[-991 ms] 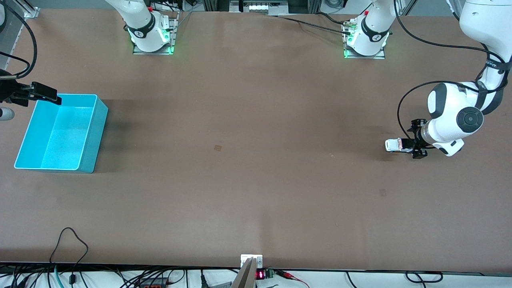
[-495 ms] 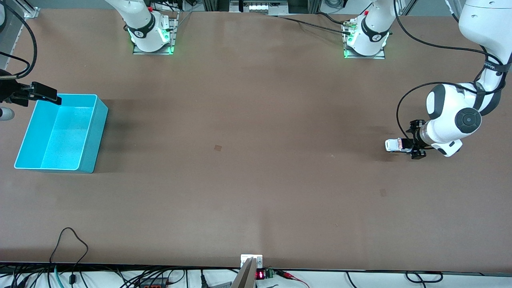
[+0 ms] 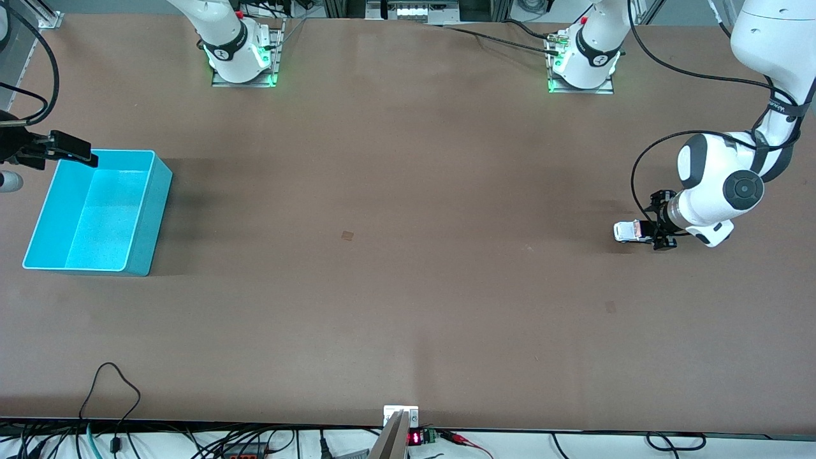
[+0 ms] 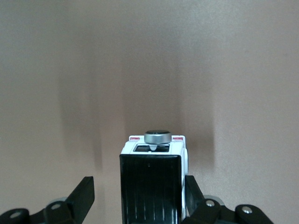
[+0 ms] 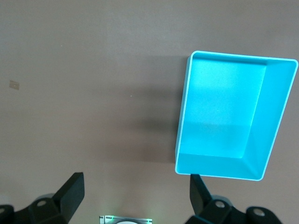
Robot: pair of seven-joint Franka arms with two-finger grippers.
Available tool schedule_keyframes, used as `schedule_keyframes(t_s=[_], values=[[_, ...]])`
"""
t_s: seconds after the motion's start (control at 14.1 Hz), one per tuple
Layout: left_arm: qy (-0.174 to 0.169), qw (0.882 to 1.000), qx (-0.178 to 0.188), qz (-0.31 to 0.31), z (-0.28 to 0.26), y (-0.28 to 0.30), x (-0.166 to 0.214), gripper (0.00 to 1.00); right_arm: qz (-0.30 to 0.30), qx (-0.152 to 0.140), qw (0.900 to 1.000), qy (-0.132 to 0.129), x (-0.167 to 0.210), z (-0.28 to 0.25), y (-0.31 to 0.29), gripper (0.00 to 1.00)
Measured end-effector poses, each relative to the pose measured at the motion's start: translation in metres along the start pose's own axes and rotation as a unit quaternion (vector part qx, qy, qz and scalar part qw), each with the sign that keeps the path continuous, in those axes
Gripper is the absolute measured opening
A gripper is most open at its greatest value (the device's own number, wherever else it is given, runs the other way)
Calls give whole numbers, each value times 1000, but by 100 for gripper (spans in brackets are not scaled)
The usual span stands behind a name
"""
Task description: Wind and store white jeep toy
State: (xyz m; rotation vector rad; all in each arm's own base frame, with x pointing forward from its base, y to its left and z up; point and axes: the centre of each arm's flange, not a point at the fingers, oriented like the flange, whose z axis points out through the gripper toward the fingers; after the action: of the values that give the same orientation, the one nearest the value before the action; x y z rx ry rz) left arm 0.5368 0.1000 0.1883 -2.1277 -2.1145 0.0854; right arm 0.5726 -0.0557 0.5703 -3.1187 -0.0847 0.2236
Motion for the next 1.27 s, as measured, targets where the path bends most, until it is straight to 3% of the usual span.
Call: schedule_keyframes(t_s=[0.14, 0.21, 0.5, 1.27], values=[[-1, 1000, -3, -5, -1, 1, 1, 70, 0, 0, 1000, 0, 0, 0, 0, 100], [-1, 1000, -3, -6, -1, 1, 1, 70, 0, 0, 1000, 0, 0, 0, 0, 100], [-1, 1000, -6, -12, -2, 1, 0, 52, 0, 0, 1000, 0, 0, 0, 0, 100], [-4, 999, -2, -32, -1, -6, -19, 52, 0, 0, 1000, 0, 0, 0, 0, 100]])
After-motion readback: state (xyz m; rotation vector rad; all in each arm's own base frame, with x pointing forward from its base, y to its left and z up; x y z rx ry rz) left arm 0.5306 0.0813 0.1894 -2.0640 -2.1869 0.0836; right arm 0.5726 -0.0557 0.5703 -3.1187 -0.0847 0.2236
